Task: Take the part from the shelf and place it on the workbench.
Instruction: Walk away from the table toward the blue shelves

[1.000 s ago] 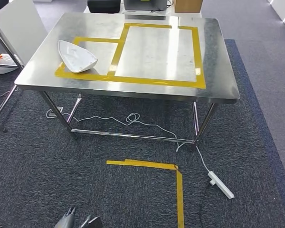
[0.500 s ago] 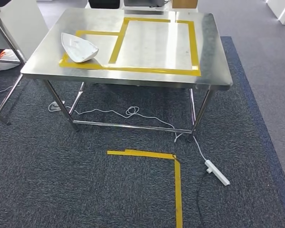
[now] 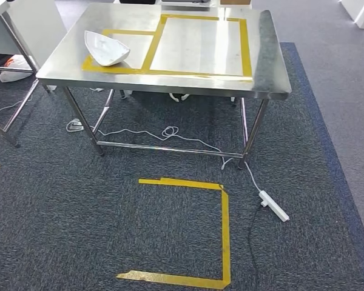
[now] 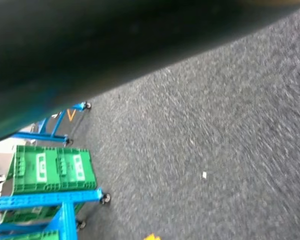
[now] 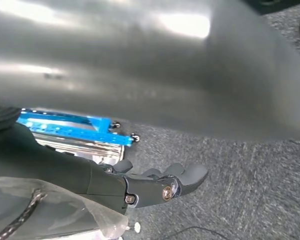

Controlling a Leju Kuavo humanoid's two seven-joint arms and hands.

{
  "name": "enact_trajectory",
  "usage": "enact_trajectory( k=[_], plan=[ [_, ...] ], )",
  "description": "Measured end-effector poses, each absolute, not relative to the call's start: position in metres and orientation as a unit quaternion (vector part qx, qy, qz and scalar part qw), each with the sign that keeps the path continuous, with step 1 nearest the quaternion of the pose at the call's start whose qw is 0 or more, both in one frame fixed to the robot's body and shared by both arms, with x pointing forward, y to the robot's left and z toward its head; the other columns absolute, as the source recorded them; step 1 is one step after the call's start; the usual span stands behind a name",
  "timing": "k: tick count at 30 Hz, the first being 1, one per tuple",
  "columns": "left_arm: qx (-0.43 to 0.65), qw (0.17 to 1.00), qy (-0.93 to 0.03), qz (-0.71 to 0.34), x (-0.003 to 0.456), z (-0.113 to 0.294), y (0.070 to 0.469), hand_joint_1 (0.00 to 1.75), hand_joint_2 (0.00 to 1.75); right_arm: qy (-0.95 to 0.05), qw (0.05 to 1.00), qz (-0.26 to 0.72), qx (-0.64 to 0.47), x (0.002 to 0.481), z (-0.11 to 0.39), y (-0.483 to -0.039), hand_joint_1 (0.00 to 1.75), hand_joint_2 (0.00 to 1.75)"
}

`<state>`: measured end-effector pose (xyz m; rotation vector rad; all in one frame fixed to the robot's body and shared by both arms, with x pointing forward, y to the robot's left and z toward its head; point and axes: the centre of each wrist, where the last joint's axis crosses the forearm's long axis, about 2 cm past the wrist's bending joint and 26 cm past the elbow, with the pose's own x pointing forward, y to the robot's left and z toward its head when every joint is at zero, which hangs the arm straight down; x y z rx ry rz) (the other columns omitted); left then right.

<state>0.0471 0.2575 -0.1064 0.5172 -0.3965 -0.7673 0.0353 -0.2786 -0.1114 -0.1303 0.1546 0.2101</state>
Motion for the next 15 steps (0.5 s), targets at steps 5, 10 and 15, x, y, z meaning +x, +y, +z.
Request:
enact_trajectory(
  k=[5,10,15],
  plan=[
    [0.245,0.880,-0.188,-0.361,0.047,-0.106,0.255,0.00,0.00,0.077,0.990,0.099,-0.067,0.032,-0.112,-0.280,0.00,0.00],
    [0.239,0.883,-0.191,-0.357,0.046,-0.106,0.249,0.00,0.00,0.076,0.990,0.095,-0.068,0.032,-0.112,-0.280,0.00,0.00],
    [0.234,0.885,-0.193,-0.353,0.047,-0.106,0.245,0.00,0.00,0.071,0.991,0.091,-0.071,0.036,-0.111,-0.281,0.00,0.00]
  ],
)
